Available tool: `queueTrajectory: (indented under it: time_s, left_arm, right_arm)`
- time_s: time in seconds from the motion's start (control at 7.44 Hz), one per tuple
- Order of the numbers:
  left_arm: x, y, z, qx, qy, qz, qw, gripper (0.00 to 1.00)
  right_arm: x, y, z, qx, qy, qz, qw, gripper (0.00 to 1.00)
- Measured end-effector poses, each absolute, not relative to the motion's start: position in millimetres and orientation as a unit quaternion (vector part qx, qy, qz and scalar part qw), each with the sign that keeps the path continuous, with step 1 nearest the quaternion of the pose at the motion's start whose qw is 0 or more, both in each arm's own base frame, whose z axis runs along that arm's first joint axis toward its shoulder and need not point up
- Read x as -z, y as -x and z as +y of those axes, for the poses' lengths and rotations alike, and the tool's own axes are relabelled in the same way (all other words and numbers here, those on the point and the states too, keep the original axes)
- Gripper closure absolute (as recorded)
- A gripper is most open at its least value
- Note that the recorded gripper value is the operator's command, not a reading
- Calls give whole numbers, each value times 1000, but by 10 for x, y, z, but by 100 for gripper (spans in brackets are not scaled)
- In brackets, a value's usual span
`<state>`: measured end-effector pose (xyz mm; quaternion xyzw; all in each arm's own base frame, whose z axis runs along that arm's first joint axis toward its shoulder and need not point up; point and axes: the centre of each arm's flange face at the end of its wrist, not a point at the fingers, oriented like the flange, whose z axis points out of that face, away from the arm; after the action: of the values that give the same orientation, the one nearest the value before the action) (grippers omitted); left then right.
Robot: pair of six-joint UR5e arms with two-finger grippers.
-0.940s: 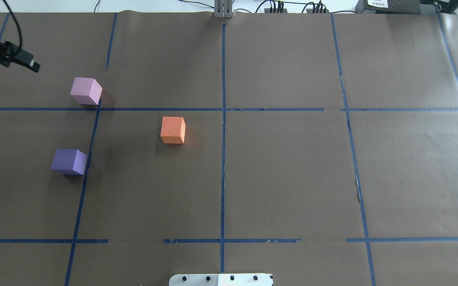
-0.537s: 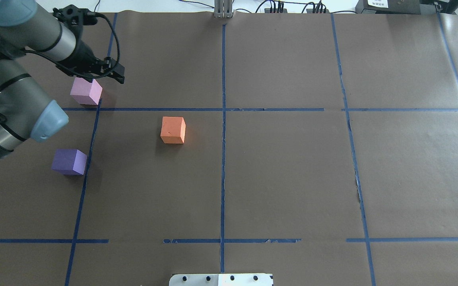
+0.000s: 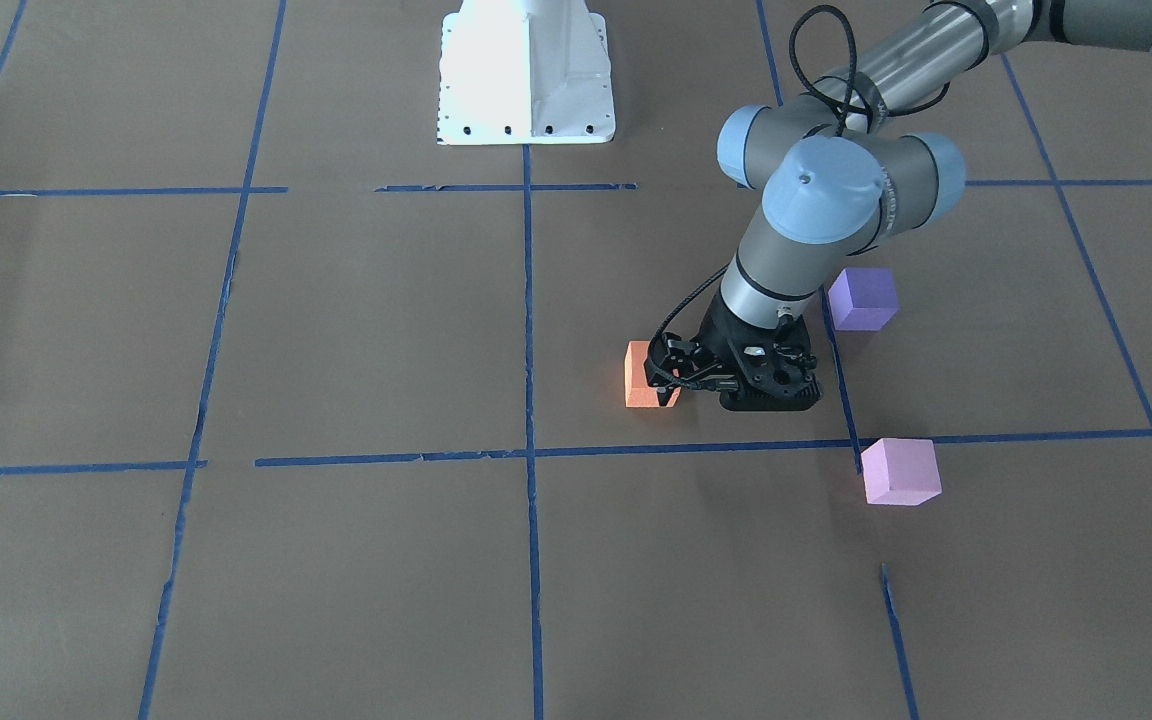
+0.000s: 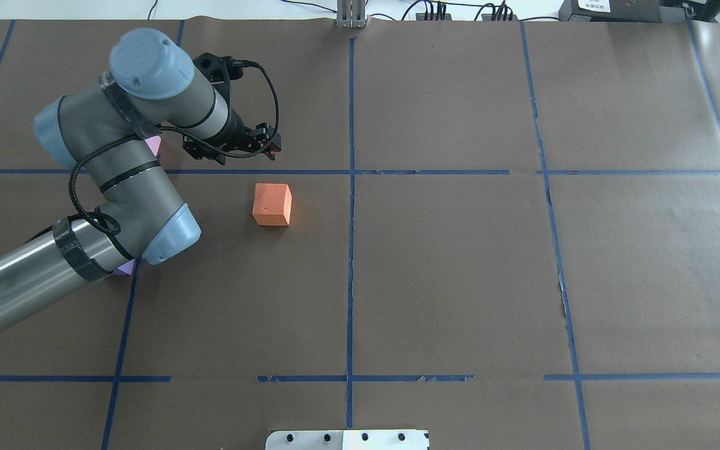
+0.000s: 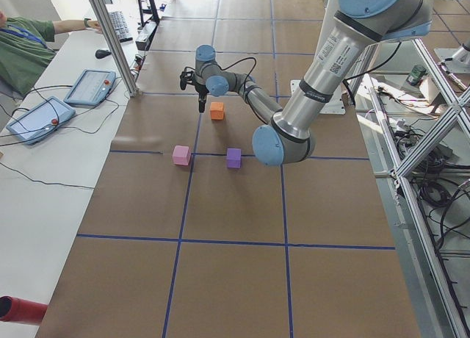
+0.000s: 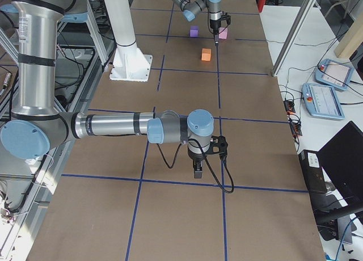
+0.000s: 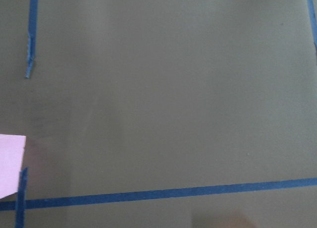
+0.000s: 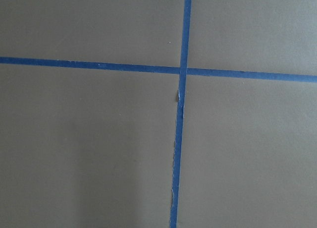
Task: Arrange blocks in a line
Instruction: 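Move the left gripper over the orange cube and lower it, then close the left gripper on the orange cube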
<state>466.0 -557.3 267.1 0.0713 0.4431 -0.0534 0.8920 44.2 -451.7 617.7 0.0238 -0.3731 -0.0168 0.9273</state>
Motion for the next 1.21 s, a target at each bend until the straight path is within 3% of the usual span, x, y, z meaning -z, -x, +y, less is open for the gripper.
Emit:
queueTrajectory:
  time_s: [0.94, 1.07, 1.21]
  left_arm:
    - [-2770, -5388, -5121, 32, -44, 402, 914, 1]
    - [-2847, -5446, -5111, 30, -39, 397, 917, 13]
    - [-2891, -5476, -5109, 29, -36, 394, 918, 65]
  right_arm:
    - [-6176, -442, -4517, 17, -24, -373, 927, 0]
    - [-6177, -442, -4517, 17, -24, -373, 927, 0]
    - [-6177, -442, -4517, 17, -24, -373, 927, 0]
